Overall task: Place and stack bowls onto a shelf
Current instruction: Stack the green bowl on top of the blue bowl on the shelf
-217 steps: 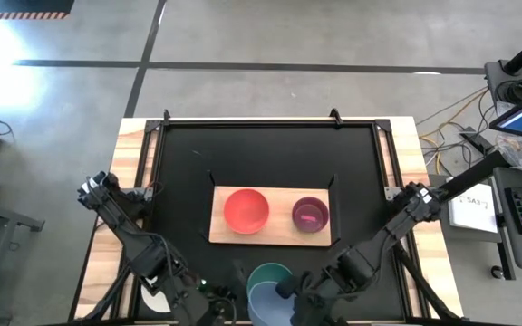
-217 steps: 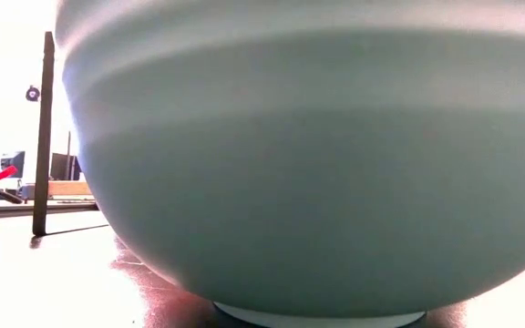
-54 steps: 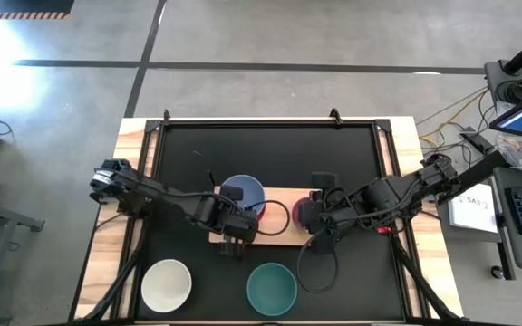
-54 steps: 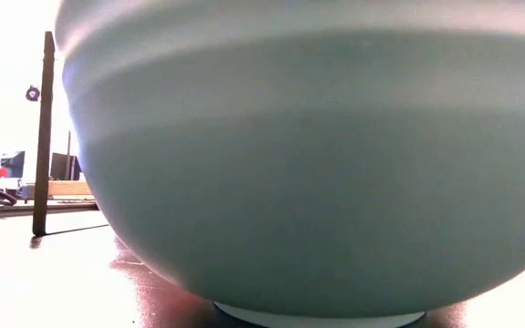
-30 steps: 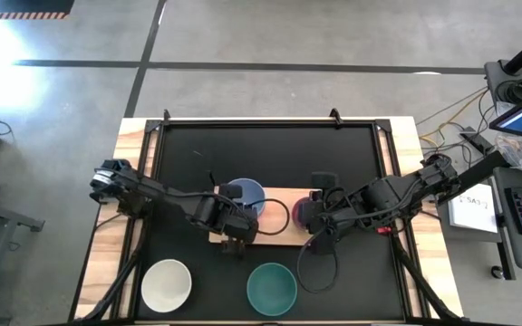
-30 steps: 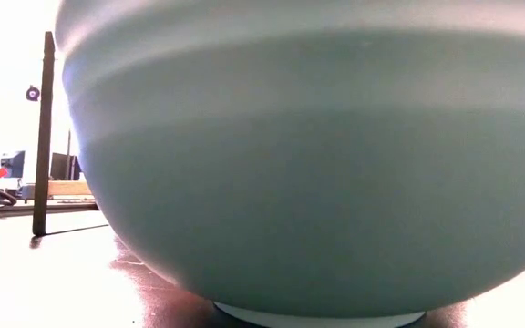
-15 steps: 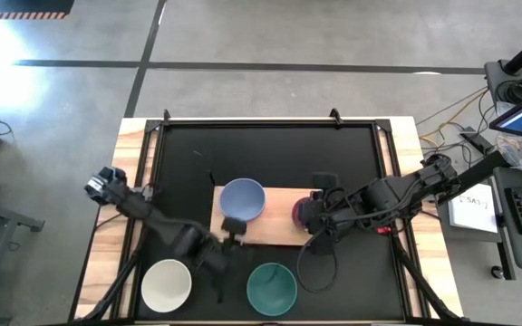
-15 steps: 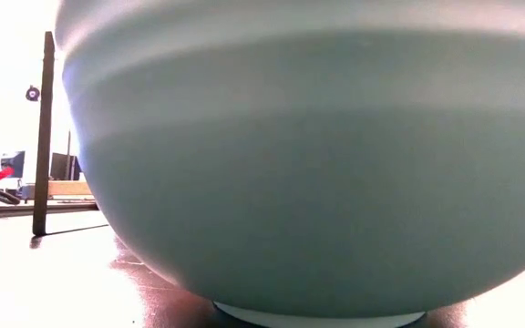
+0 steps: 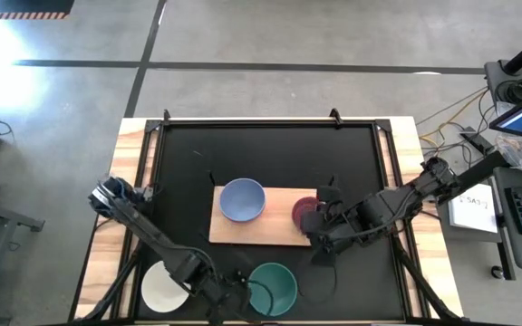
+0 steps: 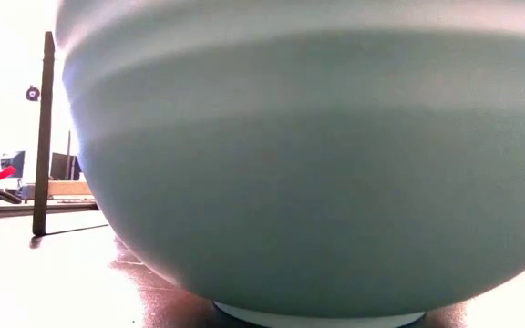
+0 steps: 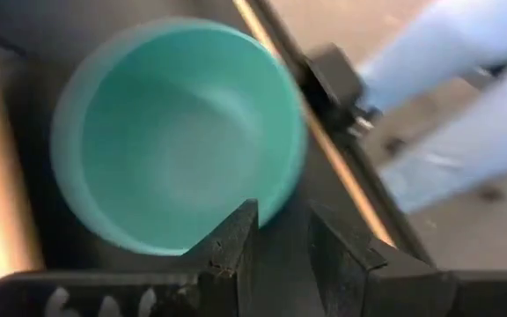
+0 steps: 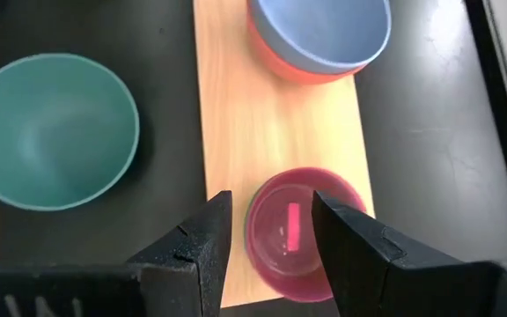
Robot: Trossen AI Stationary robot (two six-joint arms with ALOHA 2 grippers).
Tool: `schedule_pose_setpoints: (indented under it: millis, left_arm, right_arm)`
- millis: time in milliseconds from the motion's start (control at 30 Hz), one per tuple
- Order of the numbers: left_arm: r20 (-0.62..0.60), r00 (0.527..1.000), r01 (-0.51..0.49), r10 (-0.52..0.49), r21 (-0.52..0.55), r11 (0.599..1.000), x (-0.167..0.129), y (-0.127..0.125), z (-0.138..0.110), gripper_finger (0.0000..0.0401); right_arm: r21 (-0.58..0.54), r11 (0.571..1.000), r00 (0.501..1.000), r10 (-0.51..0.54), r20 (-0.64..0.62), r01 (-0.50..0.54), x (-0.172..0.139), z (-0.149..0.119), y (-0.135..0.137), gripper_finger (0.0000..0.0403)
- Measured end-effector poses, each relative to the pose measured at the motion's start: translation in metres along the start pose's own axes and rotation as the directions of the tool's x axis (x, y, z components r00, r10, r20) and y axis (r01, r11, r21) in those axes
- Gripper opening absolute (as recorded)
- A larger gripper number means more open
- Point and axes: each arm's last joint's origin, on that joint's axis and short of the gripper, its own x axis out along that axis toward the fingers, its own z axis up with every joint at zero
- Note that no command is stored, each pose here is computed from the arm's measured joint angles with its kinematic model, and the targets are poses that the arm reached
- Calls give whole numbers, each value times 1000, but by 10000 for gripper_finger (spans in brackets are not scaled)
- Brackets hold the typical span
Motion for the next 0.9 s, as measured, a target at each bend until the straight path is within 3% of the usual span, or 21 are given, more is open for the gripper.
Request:
schedule_pose_setpoints:
  millis: [167, 567, 667, 900]
  left_arm:
    - [-83, 988, 133, -131, 28, 991, 27, -7, -8, 91]
    - [-36, 992, 123, -118, 236, 964, 37, -1, -4, 163]
    - [-18, 998, 70, -68, 256, 964, 43, 2, -3, 166]
    - [-30, 998, 57, -51, 242, 969, 65, 9, -6, 156]
  right_arm:
    - [3, 1000, 1000, 6, -9, -6, 0, -5, 6, 148]
    - [0, 1000, 1000, 8, -8, -8, -1, -7, 6, 148]
    - [0, 1000, 1000, 9, -8, -9, -1, -7, 6, 148]
    - [-4, 1000, 1000, 7, -12, -7, 0, -8, 7, 148]
